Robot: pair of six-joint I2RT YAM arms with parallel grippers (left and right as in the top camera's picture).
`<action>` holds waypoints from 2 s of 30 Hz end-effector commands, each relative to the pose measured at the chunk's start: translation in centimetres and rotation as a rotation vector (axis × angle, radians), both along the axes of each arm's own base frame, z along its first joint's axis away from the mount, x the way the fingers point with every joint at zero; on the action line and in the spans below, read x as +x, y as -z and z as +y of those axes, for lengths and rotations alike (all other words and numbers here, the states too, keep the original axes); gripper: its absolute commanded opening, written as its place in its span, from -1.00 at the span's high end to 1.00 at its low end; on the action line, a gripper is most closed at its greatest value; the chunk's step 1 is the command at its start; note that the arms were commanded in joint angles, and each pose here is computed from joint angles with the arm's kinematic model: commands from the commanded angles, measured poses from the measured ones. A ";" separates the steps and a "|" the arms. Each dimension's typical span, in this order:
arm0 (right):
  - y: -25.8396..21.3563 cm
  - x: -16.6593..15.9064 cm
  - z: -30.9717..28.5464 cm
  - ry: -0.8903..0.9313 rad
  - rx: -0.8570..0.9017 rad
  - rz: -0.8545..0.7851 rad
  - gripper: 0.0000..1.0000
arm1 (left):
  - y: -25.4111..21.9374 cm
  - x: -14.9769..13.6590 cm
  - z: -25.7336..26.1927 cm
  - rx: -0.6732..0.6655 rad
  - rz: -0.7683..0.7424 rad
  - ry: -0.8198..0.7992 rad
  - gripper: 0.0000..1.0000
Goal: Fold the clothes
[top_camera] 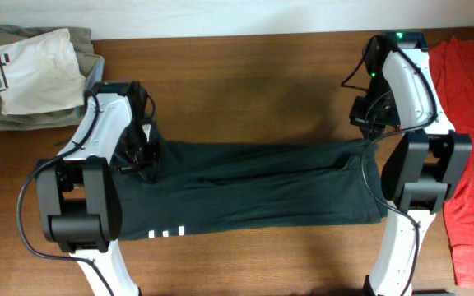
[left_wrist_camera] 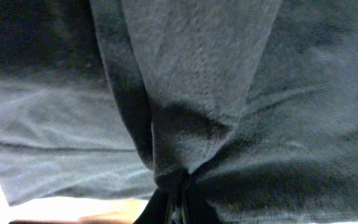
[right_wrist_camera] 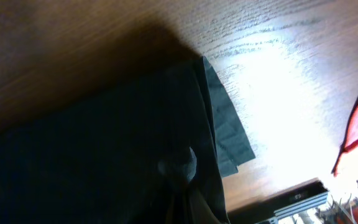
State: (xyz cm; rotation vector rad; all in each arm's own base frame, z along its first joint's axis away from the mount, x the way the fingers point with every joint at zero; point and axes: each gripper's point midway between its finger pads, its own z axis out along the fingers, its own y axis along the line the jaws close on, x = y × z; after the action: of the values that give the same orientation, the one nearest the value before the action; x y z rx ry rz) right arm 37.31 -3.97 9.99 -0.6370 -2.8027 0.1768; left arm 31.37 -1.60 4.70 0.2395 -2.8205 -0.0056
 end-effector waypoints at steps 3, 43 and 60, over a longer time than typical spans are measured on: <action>-0.7 -4.0 0.7 -0.057 0.010 0.075 0.92 | 0.1 -1.2 0.4 0.011 0.022 0.009 0.90; 5.2 -5.1 -0.1 -0.052 -0.042 0.098 -0.86 | 2.0 6.9 1.9 -0.123 -0.247 0.049 -0.36; 5.2 -4.9 -0.1 -0.072 -0.034 0.093 -0.86 | 2.5 7.4 1.6 -0.295 -0.311 0.193 0.74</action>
State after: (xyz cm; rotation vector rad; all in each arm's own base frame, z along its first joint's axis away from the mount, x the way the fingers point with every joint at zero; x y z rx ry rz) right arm 32.54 -3.85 4.58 -0.5411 -2.7374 0.2358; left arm 39.62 0.49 3.05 -0.0779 -3.1241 0.3927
